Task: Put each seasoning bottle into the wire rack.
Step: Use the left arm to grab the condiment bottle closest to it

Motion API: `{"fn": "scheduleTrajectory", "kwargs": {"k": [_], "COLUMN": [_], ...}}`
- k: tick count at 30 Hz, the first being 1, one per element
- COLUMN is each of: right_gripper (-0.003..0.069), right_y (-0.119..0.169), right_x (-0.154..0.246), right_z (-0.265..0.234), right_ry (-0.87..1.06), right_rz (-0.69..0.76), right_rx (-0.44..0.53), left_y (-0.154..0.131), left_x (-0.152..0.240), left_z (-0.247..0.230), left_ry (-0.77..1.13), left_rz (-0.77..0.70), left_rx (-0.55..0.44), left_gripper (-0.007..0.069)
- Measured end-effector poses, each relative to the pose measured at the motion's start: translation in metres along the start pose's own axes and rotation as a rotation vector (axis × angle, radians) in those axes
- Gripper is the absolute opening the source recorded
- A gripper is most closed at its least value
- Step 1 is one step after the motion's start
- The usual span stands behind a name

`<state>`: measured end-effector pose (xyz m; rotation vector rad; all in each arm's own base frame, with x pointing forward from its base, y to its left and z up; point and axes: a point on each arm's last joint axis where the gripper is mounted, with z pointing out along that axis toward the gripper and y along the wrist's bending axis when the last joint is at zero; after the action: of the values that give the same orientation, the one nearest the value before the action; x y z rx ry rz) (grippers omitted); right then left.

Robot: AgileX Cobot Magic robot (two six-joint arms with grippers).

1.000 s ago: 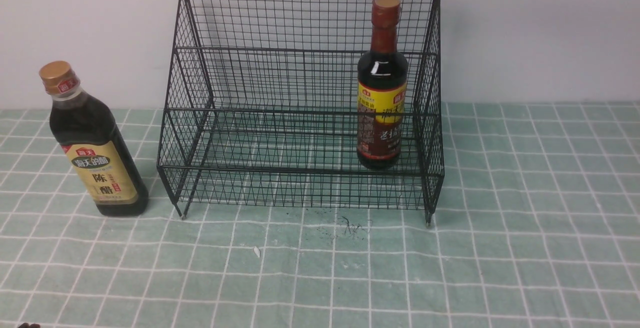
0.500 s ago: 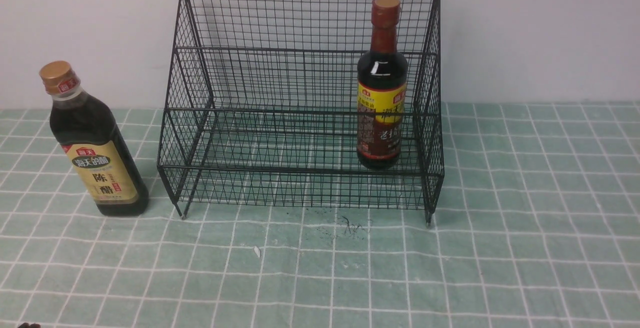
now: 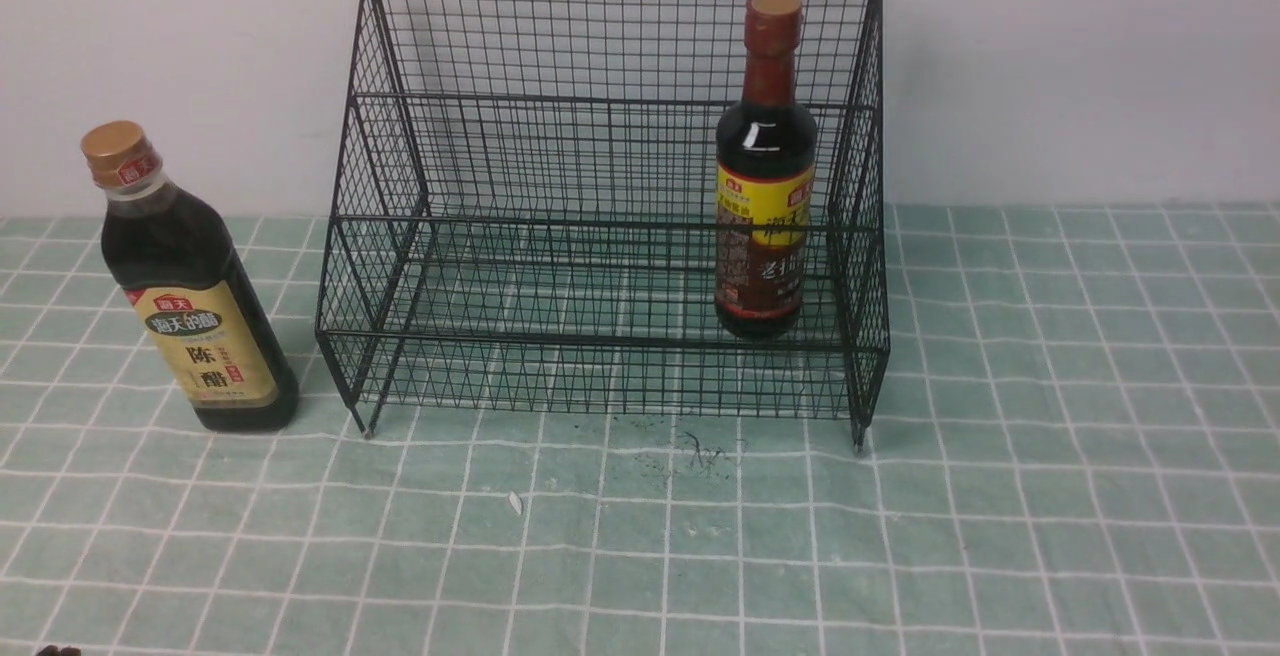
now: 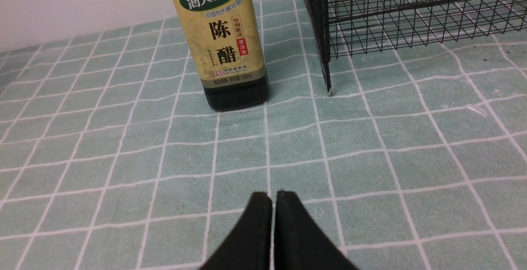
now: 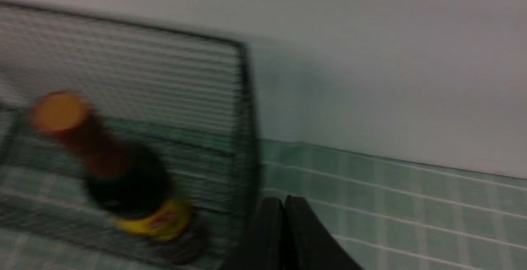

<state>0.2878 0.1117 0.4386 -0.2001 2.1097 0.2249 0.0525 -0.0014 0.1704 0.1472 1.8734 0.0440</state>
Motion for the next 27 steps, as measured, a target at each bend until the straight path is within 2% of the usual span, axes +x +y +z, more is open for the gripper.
{"fn": "scheduleTrajectory", "kwargs": {"k": [1, 2, 4, 9, 12, 17, 27], "right_gripper": [-0.0015, -0.0015, -0.0015, -0.0015, -0.0015, -0.0015, -0.0015], "right_y": [0.005, 0.006, 0.008, 0.002, -0.004, -0.01, -0.025], "right_x": [0.001, 0.002, 0.007, 0.031, 0.062, 0.088, 0.122], "right_z": [-0.012, -0.014, -0.052, -0.085, -0.099, -0.112, -0.137], "right_ry": [-0.039, -0.048, -0.208, -0.428, -0.528, -0.566, -0.611], "right_rz": [0.008, 0.009, 0.019, 0.027, 0.033, 0.028, -0.124], "right_rx": [-0.049, -0.057, -0.129, -0.186, -0.212, -0.218, -0.125], "left_y": [0.0, 0.0, 0.0, 0.0, 0.0, 0.0, 0.0], "left_x": [0.0, 0.0, 0.0, 0.0, 0.0, 0.0, 0.0], "left_z": [0.0, 0.0, 0.0, 0.0, 0.0, 0.0, 0.0], "left_ry": [0.0, 0.0, 0.0, 0.0, 0.0, 0.0, 0.0], "left_rz": [0.0, 0.0, 0.0, 0.0, 0.0, 0.0, 0.0], "left_rx": [0.0, 0.0, 0.0, 0.0, 0.0, 0.0, 0.0], "left_gripper": [-0.0006, -0.0006, -0.0006, -0.0006, -0.0006, -0.0006, -0.0006]}}
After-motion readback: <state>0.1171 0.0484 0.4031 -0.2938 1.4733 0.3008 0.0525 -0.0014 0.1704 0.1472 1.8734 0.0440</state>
